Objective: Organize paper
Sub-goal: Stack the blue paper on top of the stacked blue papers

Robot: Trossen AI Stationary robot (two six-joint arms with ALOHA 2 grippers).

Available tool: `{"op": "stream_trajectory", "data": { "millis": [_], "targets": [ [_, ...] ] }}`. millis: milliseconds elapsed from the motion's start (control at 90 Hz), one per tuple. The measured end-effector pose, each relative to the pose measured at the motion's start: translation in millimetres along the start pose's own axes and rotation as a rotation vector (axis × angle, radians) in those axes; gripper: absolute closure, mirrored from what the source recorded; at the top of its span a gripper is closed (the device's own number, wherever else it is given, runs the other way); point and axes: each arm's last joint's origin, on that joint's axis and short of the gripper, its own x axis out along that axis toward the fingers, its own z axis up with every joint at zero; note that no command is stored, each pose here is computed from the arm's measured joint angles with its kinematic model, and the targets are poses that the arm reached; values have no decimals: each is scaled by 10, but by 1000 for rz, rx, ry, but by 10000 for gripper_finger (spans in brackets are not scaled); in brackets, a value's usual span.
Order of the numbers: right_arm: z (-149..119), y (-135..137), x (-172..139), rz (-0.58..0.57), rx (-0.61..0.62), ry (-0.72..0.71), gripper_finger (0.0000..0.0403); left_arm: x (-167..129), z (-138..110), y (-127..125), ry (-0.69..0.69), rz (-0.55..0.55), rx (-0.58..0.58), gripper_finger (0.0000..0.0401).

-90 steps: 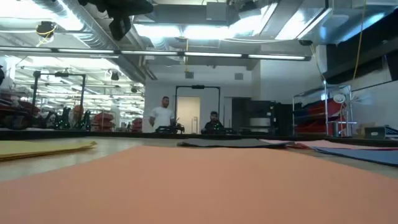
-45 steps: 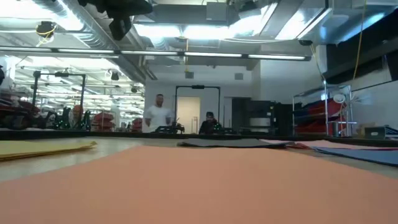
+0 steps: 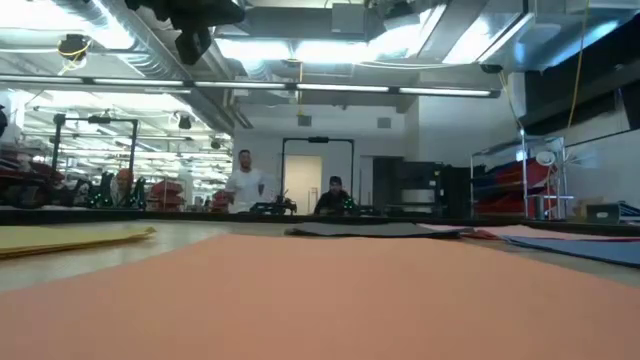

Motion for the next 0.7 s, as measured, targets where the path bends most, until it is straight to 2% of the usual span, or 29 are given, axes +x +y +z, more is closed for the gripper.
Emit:
{"op": "stream_trajectory", "data": {
  "millis": [422,700],
  "targets": [
    [11,-5,-35,-15,-5,-55,403,0,0,0,-1,0,-10,401],
    [-32,-18,-54,-15,-12,-35,403,0,2,2,-2,1,-12,401]
  ]
}}
